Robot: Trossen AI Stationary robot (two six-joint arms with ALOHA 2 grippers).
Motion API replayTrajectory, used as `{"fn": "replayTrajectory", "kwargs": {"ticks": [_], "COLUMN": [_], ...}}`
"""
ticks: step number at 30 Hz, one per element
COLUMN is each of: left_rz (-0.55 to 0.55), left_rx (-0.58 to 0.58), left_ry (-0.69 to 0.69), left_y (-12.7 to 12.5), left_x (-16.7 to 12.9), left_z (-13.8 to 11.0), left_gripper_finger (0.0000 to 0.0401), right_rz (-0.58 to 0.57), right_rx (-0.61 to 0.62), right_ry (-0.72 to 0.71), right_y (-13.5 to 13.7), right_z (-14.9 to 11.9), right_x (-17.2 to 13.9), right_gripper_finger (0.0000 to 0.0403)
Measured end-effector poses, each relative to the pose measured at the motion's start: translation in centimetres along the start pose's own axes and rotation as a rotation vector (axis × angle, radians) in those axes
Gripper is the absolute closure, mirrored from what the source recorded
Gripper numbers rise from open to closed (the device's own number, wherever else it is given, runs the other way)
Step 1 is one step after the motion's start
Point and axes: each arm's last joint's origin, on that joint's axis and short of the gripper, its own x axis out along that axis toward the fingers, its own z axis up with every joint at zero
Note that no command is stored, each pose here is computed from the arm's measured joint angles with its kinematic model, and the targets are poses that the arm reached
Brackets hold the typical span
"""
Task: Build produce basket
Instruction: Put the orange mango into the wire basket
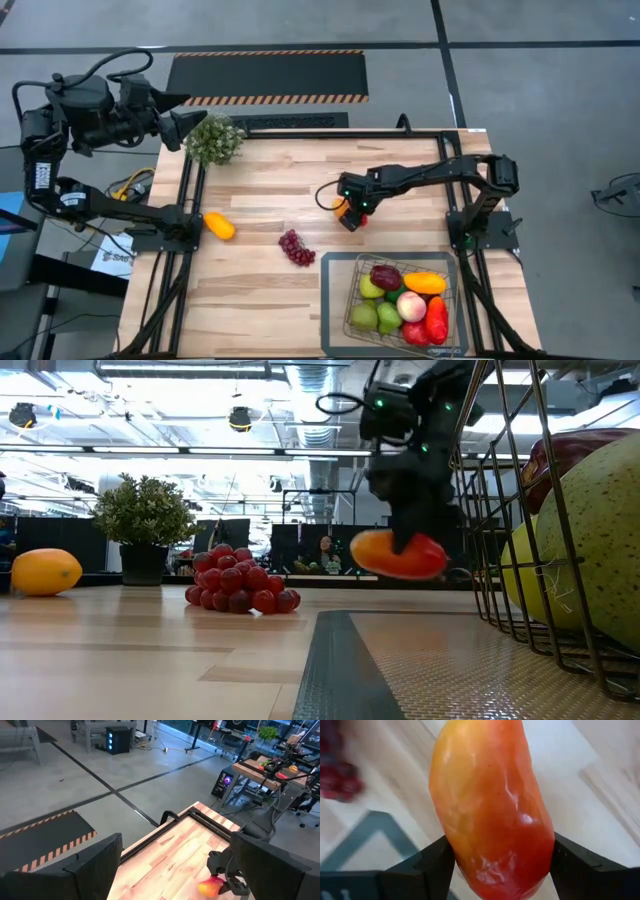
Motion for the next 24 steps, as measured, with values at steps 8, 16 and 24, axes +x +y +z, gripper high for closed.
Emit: {"fn": "replayTrajectory", "kwargs": {"ticks": [8, 16, 24], "left_rz": [0.001, 0.018, 0.015], "left_rx": [0.002, 0.032, 0.053], "left_ry": [0.001, 0.05, 0.064], "left_y": [0.0, 0.2, 0.2], "left_x": [0.0, 0.0, 0.0], "left_z": [0.0, -0.5, -0.6], "left_gripper_finger": [0.0042, 0.0042, 0.0042], "right_rz": [0.18, 0.352, 0.322], "right_rx": [-0.061, -0.167, -0.176], "right_ry": [0.014, 0.057, 0.156], "right_y": [2.9, 7.9, 13.5], "right_z": [2.3, 2.2, -3.3], "right_x": [-4.3, -10.7, -14.3], "right_gripper_finger": [0.0127, 0.0127, 0.0127]}}
